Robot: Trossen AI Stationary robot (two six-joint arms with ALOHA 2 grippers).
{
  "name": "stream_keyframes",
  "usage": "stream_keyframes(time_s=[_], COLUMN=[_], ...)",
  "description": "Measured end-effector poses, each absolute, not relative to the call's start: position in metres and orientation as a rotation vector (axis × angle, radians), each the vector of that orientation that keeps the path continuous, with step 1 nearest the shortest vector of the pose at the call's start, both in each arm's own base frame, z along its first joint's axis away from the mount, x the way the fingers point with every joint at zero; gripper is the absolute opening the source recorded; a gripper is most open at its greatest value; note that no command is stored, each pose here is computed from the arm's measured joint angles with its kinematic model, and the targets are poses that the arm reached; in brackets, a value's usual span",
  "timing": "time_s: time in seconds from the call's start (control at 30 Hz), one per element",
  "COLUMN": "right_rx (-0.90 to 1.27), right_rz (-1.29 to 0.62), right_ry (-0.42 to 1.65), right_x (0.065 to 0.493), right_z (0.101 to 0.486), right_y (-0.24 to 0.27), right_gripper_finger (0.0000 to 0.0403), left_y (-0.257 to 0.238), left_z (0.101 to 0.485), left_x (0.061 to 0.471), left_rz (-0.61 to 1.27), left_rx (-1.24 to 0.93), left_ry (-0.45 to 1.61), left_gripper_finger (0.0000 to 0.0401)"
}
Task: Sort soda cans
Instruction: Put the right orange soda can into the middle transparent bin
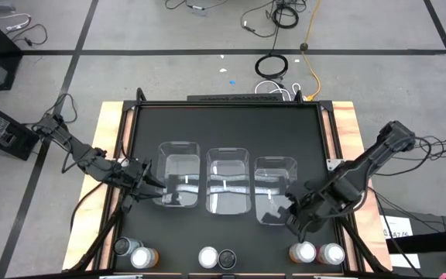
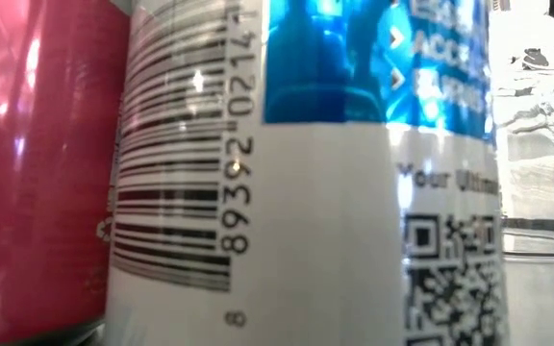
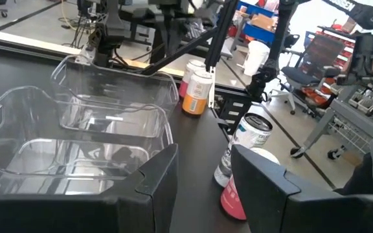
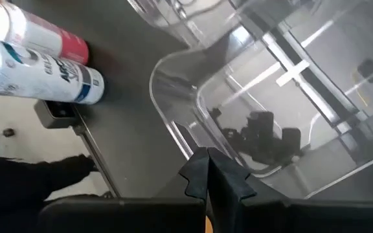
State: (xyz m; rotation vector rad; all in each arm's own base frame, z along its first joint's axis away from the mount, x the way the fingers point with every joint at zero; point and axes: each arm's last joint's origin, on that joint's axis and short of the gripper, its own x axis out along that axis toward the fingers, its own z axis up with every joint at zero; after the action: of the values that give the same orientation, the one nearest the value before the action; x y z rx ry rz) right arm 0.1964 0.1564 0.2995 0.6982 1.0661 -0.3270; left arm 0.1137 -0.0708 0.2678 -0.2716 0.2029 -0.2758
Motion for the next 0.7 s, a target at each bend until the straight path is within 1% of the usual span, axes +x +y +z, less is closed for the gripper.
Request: stream_keyframes(time_s=[0.7], right_rx=[0.727], right_rz=[-0.320], right_ry=[1.092], right_x=[0.1974], right_z=[0.2980], right_y=[0.1585], right_gripper_finger=[0.0001], left_y=[-0.0708], left_z=[0.2682], left_x=[0.1138], left_rz=[-0.276], left_rx=[-0.280], left_ry=[0.201], left_gripper_finger=[0.0152])
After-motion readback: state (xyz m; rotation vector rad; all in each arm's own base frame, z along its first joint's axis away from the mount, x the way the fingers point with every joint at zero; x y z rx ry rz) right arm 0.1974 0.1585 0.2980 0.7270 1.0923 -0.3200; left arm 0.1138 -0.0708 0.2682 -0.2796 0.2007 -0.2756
